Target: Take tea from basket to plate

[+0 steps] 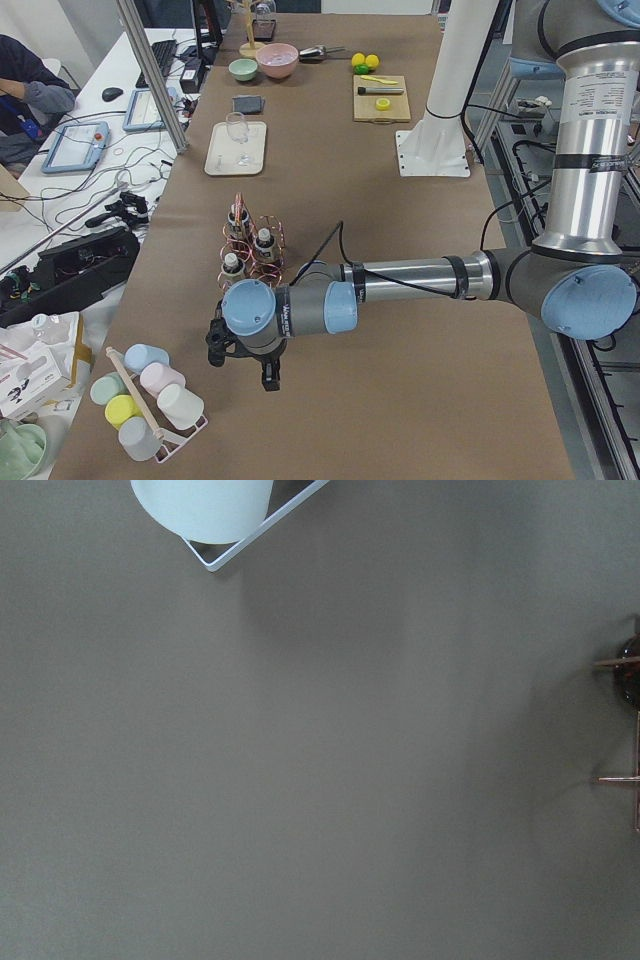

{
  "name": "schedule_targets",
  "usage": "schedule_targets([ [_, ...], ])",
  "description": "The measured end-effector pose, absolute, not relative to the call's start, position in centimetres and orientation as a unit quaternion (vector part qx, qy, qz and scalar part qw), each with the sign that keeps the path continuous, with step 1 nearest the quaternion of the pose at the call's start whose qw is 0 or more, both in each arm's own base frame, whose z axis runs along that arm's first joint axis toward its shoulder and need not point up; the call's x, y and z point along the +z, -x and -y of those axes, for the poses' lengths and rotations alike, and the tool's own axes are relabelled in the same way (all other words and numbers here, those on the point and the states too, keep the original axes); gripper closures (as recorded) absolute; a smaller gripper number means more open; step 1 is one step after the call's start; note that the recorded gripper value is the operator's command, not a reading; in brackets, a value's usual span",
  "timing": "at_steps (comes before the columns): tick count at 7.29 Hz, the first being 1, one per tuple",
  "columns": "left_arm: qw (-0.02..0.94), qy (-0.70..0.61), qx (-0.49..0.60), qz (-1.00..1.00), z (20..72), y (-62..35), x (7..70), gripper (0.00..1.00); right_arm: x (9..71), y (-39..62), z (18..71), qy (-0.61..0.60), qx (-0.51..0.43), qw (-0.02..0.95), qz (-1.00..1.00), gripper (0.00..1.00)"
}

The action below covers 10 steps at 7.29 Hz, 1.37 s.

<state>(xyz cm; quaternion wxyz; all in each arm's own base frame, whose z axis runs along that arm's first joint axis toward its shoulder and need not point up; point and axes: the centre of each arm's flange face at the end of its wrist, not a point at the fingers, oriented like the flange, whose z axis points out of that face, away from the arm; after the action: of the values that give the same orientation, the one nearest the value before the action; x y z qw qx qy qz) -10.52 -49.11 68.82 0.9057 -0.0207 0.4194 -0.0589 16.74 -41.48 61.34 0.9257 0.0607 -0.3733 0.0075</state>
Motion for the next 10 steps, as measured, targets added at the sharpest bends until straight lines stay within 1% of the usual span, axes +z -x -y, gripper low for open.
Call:
schedule_targets([
  [3,0.913,0.003,-0.045,-0.405,50.4,10.5,66.8,0.02,61.3,-16.8,41.5,-0.061,0.007,0.927,0.371,0.00],
  [6,0.915,-0.051,-0.007,-0.400,51.0,9.9,61.1,0.02,61.3,-16.8,41.5,-0.061,0.007,0.927,0.370,0.00],
  [8,0.912,-0.096,0.067,-0.393,51.3,8.8,58.1,0.02,61.3,-17.0,41.4,-0.062,0.010,0.927,0.370,0.00],
  [10,0.902,-0.139,0.180,-0.368,52.0,7.6,54.9,0.02,61.3,-17.2,41.3,-0.063,0.012,0.926,0.371,0.00],
])
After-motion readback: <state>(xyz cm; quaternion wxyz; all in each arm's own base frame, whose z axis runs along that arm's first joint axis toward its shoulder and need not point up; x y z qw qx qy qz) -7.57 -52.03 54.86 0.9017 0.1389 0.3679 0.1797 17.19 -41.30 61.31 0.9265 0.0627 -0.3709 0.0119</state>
